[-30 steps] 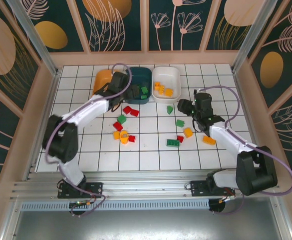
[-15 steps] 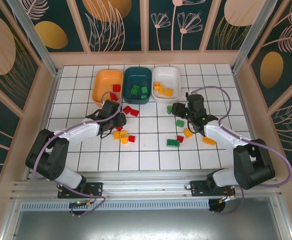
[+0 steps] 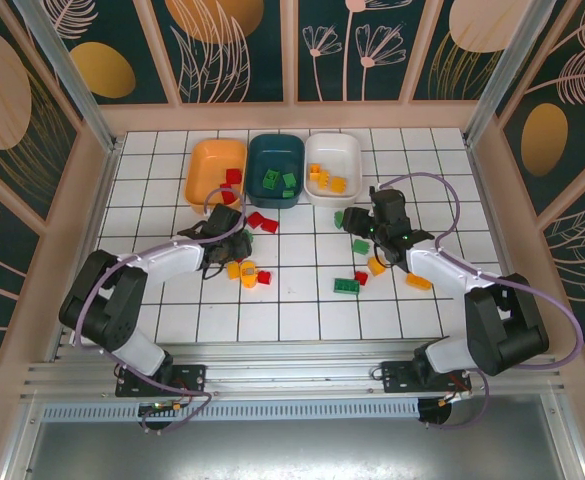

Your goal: Sort the legos into containers by color

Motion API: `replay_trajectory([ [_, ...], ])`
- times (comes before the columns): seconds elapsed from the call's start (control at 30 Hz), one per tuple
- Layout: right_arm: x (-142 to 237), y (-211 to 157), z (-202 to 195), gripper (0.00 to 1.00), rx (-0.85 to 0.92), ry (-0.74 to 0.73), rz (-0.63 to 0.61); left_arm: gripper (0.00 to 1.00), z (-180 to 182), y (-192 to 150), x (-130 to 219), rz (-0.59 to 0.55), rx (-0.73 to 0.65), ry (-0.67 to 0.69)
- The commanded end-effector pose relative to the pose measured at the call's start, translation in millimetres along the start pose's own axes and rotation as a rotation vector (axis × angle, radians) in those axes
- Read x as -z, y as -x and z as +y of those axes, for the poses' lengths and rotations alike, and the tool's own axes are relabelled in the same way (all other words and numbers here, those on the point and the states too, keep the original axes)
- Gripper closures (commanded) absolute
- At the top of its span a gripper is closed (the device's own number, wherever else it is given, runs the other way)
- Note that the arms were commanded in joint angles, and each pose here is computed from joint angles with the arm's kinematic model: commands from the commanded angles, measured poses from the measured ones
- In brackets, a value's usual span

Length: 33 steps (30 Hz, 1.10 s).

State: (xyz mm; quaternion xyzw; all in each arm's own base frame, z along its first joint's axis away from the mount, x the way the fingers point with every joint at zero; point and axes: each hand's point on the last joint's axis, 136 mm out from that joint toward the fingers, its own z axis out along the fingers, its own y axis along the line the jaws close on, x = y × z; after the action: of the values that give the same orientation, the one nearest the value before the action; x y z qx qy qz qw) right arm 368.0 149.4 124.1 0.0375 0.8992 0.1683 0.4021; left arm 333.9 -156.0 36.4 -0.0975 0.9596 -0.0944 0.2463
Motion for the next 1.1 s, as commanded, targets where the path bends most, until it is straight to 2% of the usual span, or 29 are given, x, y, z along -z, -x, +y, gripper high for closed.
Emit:
replay_trajectory([
  [0.0,-1.9,10.2,3.1,0.35,0.020,-0.012,-0.033,0.45,11.4,-8.0,-7.9,0.025,0.042,0.053],
  [0.37,-1.4,8.8,0.3,0.35,0.026,-0.025,-0.032,0.52,7.2,0.9,-22.4,0.007,0.037,0.067],
  [0.67,1.3,9.4,2.2,0.35,0.027,-0.014,-0.035,0.69,17.8,6.4,-19.7,-0.017,-0.006,0.132],
  [0.87,0.8,9.1,3.3,0.35,0.026,-0.010,-0.033,0.75,13.6,19.5,5.2,-0.056,-0.025,0.115],
  [1.07,0.2,9.6,5.1,0.35,0.021,0.000,-0.034,0.73,14.9,43.7,45.0,-0.150,-0.049,0.129],
])
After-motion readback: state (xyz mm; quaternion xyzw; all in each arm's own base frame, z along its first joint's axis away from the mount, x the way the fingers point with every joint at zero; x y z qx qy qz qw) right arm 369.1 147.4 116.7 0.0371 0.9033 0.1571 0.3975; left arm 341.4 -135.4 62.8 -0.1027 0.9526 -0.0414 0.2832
